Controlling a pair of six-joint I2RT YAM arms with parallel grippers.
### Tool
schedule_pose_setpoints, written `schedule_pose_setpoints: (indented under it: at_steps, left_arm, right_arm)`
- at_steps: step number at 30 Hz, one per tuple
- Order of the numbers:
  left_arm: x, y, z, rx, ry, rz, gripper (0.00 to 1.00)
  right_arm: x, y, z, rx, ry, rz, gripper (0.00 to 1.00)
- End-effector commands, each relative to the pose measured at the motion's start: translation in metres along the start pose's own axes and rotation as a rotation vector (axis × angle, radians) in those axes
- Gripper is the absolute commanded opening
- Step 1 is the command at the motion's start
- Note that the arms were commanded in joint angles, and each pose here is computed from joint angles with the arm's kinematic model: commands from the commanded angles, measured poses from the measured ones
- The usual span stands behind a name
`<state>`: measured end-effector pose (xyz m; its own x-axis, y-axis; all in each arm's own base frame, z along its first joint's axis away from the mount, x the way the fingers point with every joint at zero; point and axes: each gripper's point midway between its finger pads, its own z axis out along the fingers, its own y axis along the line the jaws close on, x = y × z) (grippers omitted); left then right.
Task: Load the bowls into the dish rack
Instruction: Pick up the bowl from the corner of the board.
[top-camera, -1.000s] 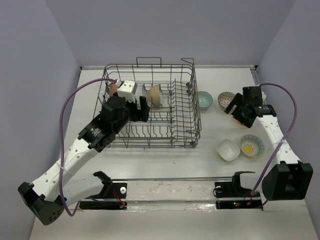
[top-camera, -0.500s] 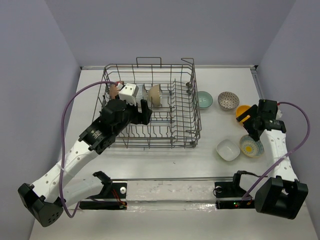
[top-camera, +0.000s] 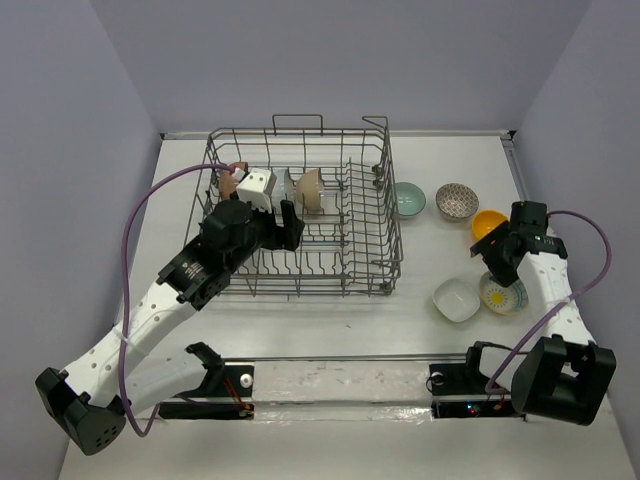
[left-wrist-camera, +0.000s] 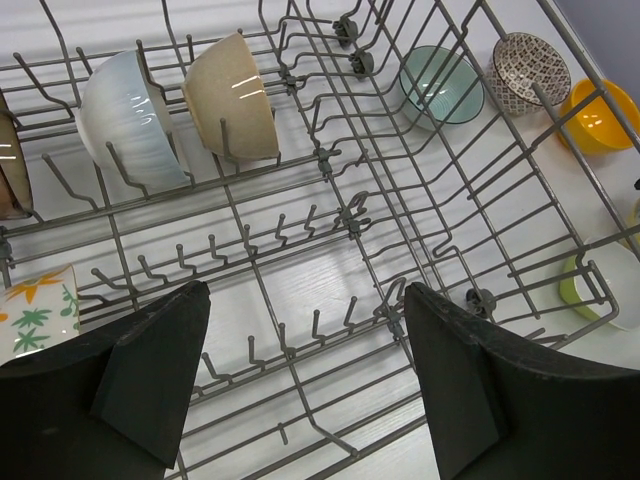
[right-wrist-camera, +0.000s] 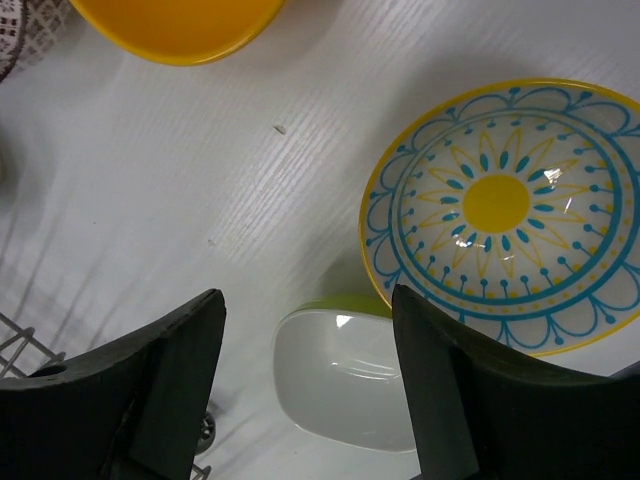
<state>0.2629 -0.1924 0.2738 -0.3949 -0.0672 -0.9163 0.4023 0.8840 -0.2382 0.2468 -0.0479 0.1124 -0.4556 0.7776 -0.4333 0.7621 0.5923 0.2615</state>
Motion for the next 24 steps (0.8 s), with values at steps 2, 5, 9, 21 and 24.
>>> schedule_pose_setpoints:
  at_steps: [2,5,9,21,24]
  left_arm:
    - [-0.009,-0.001,0.000,0.001,-0.043,-0.007,0.88]
    - [-0.006,0.000,0.002,0.000,-0.033,-0.005,0.88]
    - [-0.006,-0.002,0.003,0.008,-0.034,-0.008,0.88]
    - [-0.001,-0.003,0.006,0.015,-0.014,-0.007,0.88]
    - [0.001,-0.003,0.007,0.017,-0.012,-0.005,0.88]
  right_arm:
    - [0.009,-0.010,0.015,0.050,0.041,0.010,0.70]
    - [0.010,-0.014,0.021,0.074,0.044,0.006,0.70]
    - [0.010,-0.018,0.026,0.097,0.032,0.009,0.68]
    - [0.015,-0.023,0.046,0.136,0.058,0.010,0.51]
    - [0.015,-0.026,0.051,0.152,0.055,0.006,0.52]
